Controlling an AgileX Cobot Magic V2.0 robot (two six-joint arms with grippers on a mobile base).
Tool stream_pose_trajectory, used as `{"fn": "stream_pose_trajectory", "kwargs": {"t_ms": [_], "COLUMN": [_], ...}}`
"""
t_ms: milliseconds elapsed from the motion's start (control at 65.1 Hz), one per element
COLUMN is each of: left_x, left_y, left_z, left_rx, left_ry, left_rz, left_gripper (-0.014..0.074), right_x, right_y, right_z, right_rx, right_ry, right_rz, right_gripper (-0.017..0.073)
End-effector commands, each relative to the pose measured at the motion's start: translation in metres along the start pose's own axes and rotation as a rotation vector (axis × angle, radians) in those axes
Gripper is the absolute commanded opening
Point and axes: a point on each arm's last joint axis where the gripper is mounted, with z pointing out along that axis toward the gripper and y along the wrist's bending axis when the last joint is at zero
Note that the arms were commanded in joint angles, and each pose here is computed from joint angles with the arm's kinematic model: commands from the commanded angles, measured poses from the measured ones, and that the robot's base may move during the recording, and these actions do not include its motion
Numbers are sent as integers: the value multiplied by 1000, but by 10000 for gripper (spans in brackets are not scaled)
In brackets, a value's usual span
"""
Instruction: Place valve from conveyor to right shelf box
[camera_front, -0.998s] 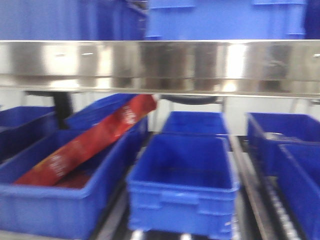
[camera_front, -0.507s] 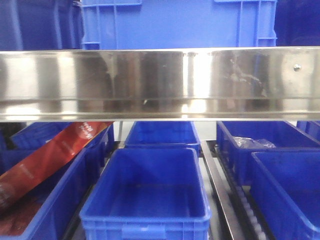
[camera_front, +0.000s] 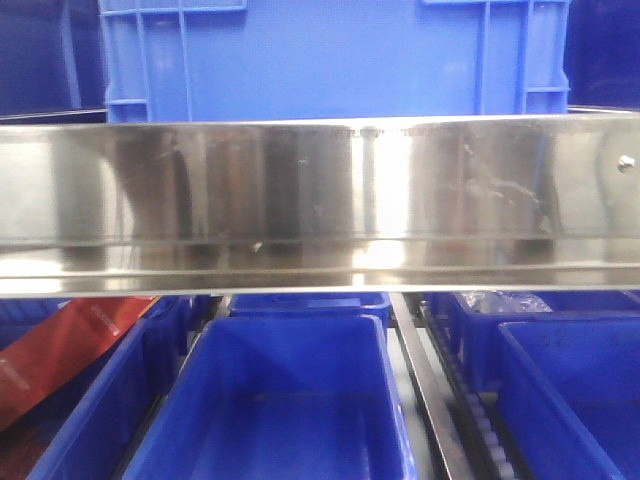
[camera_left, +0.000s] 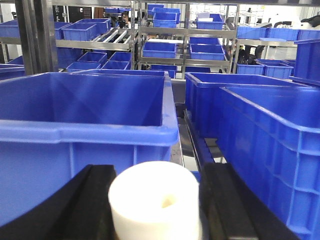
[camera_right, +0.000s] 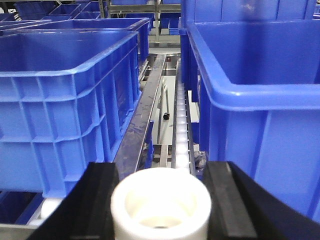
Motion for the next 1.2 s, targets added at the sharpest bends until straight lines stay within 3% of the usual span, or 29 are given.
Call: {"fn": "stream_pose_trajectory", "kwargs": {"t_ms": [0,584,1090,1183], "left_x": [-7,-7,-10,-17], "left_y": [0,0,0,-1], "left_z": [-3,-3,-3,-4], "left_rx": [-1,-1,-3,7], "left_ry": [-66,-66,-88,-90], "left_rz": [-12,-12,-12,-31], "left_gripper": [-111,-111,-111,-111], "right_x": [-11,-11,-20,-23], "right_y": [0,0,0,0], "right_z": [-4,-4,-6,-7], "right_rx": [5,5,7,6], "right_ry": [-93,-93,-196,-206], "right_rz": [-10,-10,-8,-9], "right_gripper": [-163,-163,-163,-163]}}
